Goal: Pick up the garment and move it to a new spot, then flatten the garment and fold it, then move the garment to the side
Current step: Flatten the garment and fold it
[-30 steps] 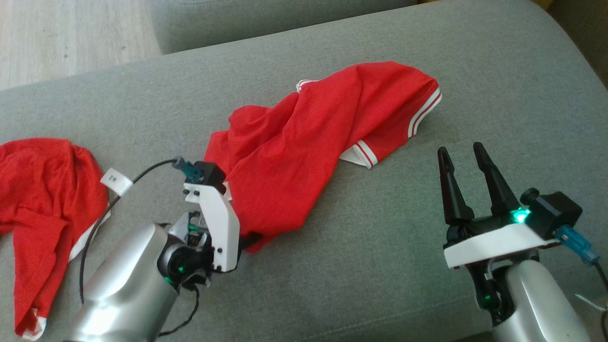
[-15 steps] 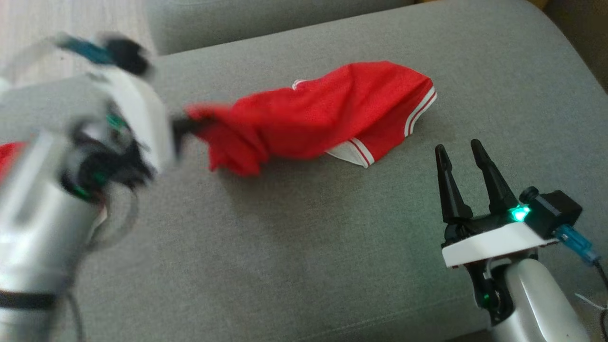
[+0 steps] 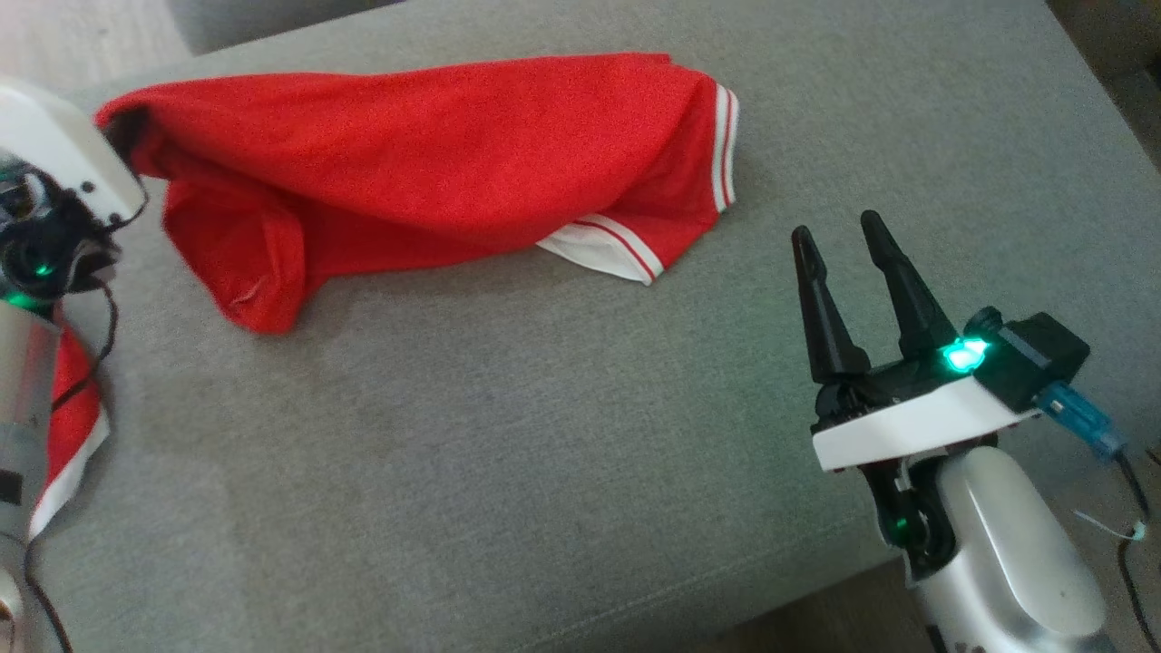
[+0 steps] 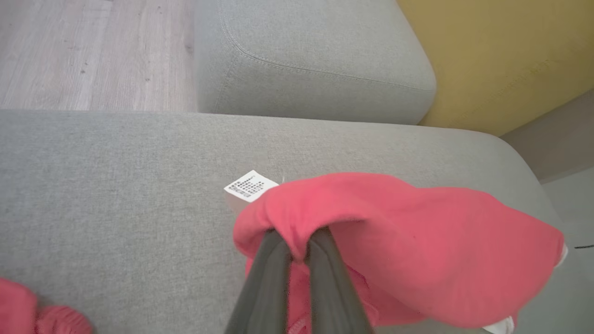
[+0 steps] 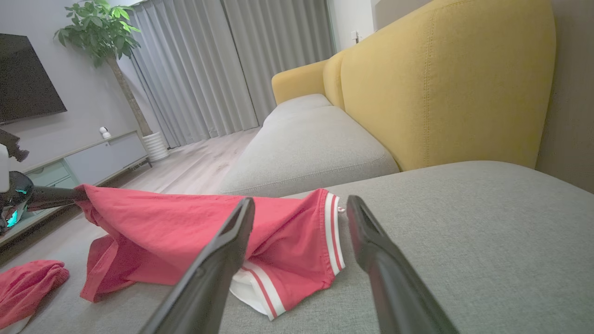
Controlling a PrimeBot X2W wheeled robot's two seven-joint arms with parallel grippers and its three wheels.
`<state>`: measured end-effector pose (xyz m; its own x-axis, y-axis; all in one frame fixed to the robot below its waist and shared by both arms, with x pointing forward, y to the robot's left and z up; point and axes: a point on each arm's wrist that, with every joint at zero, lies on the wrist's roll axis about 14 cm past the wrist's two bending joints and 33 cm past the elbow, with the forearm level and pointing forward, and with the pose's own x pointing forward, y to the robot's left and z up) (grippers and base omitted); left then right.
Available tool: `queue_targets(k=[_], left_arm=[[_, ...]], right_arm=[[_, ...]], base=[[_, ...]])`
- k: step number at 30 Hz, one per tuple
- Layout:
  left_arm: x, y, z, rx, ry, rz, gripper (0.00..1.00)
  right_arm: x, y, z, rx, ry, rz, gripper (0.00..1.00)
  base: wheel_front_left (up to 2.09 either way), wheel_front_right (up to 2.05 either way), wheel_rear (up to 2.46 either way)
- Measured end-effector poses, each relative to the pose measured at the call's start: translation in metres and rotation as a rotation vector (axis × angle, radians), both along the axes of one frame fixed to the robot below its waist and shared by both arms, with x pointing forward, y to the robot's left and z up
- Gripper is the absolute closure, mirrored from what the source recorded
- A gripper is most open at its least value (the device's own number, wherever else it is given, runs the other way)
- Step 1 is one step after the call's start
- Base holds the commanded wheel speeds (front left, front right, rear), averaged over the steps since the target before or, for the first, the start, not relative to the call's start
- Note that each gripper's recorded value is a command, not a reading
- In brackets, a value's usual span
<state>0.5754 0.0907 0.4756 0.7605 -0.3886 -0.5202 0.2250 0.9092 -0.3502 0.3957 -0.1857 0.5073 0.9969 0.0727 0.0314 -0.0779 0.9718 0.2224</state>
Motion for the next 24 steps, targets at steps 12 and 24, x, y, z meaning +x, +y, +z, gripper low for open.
queue_targets(k=[12, 24], left_arm=[[-0.008, 0.011, -0.021, 0.116, -0.031, -0.062, 0.00], [-0.090, -0.004, -0.064, 0.346, 0.173, -0.443, 0.00]], right_arm=[[0.004, 0.005, -0.003, 0.008, -0.001, 0.015, 0.00], [0.000, 0.015, -0.008, 0.029, 0.012, 0.037, 0.00]], base=[[0.00, 0.00, 0.00], [0.00, 0.00, 0.00]])
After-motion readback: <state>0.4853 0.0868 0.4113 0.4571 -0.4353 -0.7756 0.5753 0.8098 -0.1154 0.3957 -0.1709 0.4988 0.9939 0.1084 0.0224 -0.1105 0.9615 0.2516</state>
